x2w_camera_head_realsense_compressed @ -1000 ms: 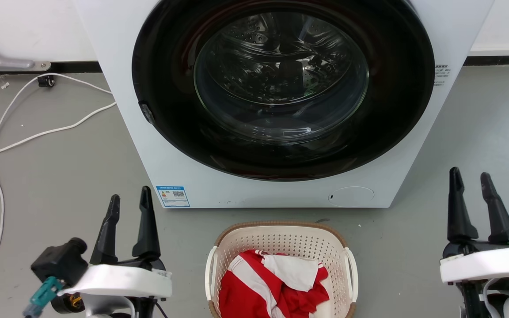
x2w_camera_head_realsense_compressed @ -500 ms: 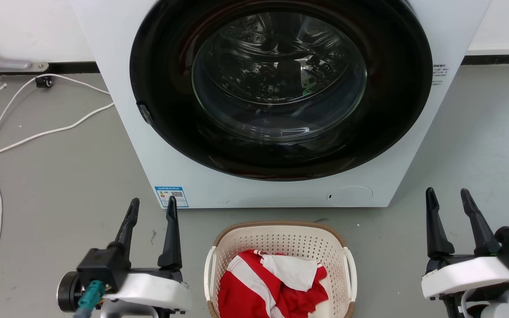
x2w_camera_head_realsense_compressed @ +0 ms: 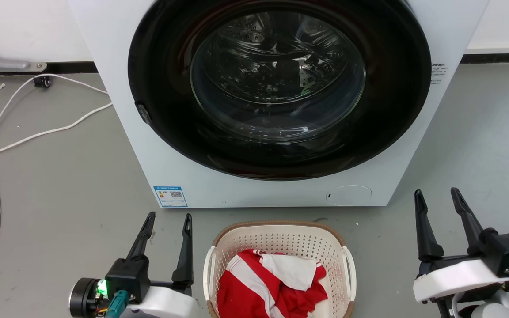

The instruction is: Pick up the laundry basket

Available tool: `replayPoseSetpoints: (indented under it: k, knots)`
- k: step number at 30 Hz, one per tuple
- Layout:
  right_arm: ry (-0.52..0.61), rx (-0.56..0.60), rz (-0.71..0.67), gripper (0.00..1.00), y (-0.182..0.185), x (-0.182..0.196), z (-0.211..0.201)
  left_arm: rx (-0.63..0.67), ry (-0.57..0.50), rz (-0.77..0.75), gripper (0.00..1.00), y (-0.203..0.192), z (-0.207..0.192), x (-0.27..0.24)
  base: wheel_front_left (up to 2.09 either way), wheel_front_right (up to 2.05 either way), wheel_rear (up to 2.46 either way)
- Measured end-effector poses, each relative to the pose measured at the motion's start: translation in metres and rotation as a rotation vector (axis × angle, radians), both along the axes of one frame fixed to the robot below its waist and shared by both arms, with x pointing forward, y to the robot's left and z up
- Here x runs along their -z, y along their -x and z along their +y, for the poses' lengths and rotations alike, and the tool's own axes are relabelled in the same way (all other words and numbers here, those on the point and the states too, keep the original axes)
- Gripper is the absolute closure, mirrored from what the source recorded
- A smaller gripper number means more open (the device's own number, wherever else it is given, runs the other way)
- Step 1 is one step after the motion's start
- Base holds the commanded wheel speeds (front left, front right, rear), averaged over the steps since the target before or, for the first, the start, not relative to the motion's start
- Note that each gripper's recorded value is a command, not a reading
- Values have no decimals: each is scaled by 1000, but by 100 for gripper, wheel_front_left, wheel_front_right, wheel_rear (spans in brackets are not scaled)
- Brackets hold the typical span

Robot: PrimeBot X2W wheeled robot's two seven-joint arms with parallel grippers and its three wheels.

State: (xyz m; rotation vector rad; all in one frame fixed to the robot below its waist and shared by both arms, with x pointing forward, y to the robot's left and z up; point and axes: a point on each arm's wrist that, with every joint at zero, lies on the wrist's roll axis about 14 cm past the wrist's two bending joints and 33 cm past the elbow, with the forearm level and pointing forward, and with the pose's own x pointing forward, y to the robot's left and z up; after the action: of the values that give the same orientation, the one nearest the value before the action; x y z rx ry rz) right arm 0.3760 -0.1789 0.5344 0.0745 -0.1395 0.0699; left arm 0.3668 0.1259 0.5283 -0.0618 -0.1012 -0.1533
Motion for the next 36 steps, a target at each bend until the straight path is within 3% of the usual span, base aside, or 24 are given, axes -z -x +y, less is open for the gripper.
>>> replayPoseSetpoints:
  k: [8, 16, 36]
  knots:
    - [27, -15, 16, 0, 3, 8, 5, 43, -39, -8, 0, 3, -8, 4, 0, 0, 0]
    - [-32, -11, 32, 0, 7, 16, 4, 42, -26, -30, 0, 7, -8, 1, 0, 0, 0]
    - [45, -12, 23, 0, 3, 17, 4, 58, -126, -77, 0, 6, -11, -2, 0, 0, 0]
